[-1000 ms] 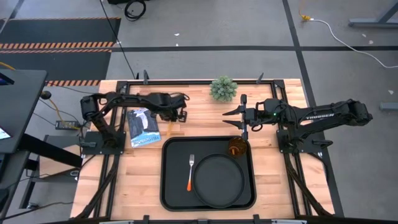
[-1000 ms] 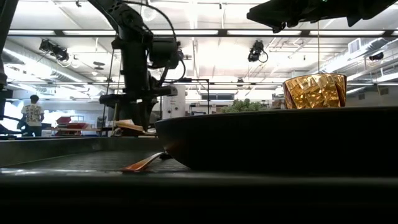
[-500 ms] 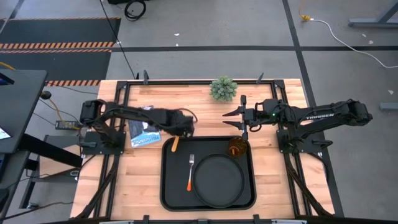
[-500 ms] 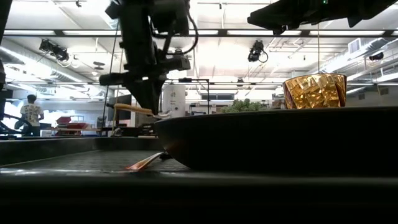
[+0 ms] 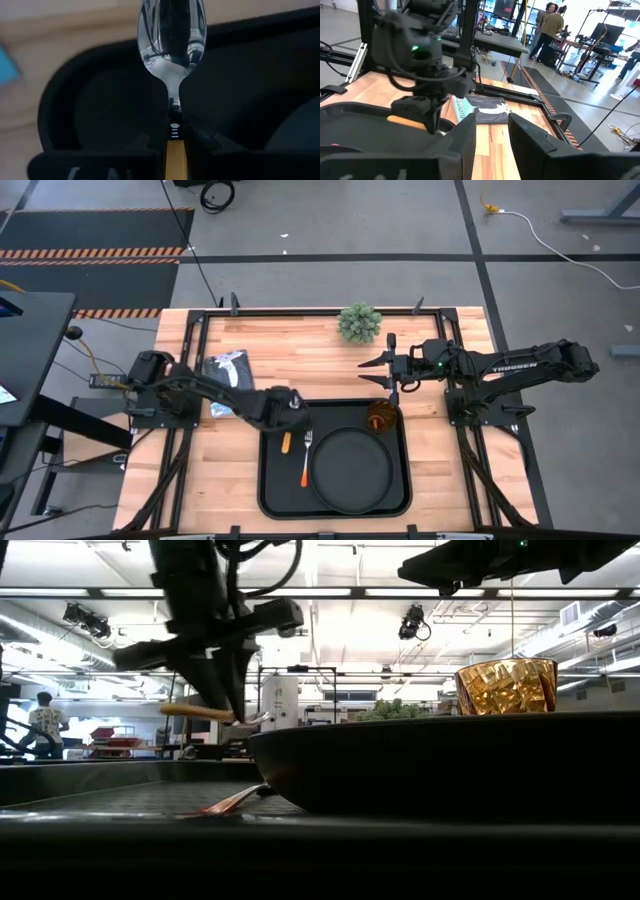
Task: Pick and place plate/cup/fork/spoon on tray
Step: Put the yellow spoon on the black tray to the left of the fork
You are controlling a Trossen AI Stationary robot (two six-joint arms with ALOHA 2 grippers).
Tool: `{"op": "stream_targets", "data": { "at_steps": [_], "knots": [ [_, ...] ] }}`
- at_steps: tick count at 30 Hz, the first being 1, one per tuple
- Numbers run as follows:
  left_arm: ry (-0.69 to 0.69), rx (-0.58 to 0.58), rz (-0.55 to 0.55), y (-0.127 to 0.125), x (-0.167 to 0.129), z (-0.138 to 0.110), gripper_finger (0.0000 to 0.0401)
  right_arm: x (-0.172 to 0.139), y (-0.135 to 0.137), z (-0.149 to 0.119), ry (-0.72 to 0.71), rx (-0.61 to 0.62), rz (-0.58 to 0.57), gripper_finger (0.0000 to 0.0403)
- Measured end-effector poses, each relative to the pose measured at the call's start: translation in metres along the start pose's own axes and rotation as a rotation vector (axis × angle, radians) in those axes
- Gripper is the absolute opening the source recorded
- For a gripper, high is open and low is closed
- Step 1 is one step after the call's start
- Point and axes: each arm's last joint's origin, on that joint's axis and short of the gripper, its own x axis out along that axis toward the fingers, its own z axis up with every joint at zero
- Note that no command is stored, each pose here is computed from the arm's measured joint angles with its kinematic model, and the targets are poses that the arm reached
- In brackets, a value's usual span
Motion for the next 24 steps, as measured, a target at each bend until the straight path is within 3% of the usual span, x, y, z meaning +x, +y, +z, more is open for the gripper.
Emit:
{"op": "stream_targets", "data": {
  "at_steps": [12, 24],
  "knots": [
    [0.025, -0.063, -0.049, -0.005, 0.014, -0.057, 0.0048, 0.000, 0.001, -0.002, 0.017, -0.009, 0.014, 0.0121],
    [0.103, -0.099, 0.006, 0.004, 0.024, -0.097, 0.0048, 0.000, 0.001, -0.002, 0.018, 0.002, 0.017, 0.0121]
  ]
}}
